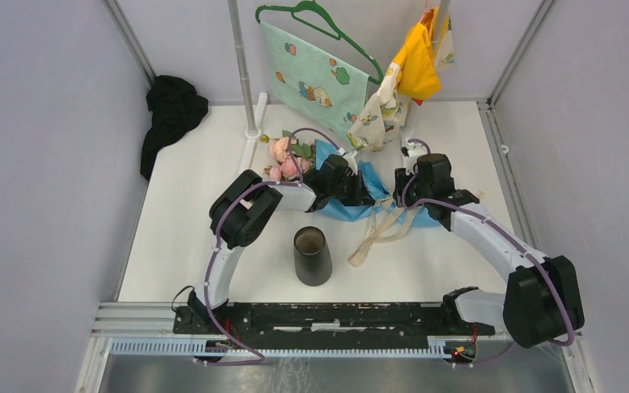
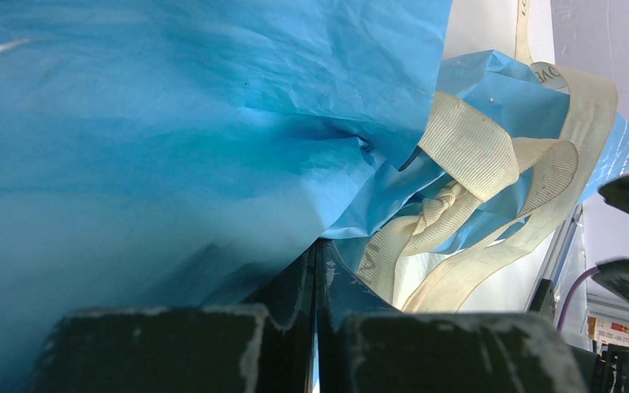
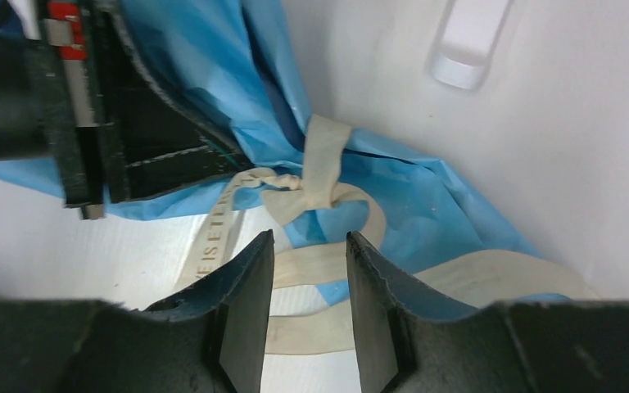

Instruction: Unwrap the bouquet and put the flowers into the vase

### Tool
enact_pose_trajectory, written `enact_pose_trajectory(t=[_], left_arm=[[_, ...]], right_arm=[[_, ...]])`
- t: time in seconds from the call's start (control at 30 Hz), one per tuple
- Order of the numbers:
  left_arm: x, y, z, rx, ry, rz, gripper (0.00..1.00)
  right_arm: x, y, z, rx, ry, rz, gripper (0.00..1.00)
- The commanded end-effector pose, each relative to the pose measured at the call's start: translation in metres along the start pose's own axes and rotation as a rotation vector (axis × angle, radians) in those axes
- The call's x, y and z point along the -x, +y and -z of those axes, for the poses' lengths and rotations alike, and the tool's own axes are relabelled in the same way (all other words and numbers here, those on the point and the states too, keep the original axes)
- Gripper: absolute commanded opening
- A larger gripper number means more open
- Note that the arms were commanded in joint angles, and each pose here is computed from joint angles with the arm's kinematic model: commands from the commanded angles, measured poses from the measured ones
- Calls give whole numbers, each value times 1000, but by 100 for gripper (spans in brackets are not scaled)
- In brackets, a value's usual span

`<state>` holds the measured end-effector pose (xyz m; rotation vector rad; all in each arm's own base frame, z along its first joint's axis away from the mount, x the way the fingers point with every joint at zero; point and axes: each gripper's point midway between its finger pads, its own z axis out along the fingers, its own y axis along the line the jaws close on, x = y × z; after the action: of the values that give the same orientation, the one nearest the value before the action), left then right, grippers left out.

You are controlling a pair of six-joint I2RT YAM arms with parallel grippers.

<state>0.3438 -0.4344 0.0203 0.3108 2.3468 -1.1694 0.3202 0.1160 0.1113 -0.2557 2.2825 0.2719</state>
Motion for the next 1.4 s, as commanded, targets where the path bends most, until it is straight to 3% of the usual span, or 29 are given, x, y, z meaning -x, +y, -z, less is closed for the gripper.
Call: enact_pose_trajectory(t=[0.0, 0.33, 0.47, 0.63, 0.73, 1.07, 1.37], left_arm=[[-28, 33, -3, 97, 73, 43, 2], [-29, 32, -4, 92, 75, 44, 2], [-29, 32, -4, 91, 74, 43, 2], [-28, 32, -4, 91, 73, 44, 2], [-28, 33, -4, 93, 74, 44, 2], [-31, 35, -9, 91, 84, 51, 2], [-33, 37, -9, 97, 85, 51, 2]], right_arm=[[17, -20, -6, -115, -55, 22, 44], [-1, -27, -27, -146, 9, 10, 42], [-2, -25, -33, -132, 16, 6, 31], [1, -23, -34, -125, 11, 0, 2], [10, -17, -26, -97, -11, -9, 0], [98, 18, 55, 48, -268, -5, 0], [175, 28, 142, 67, -506, 8, 0]])
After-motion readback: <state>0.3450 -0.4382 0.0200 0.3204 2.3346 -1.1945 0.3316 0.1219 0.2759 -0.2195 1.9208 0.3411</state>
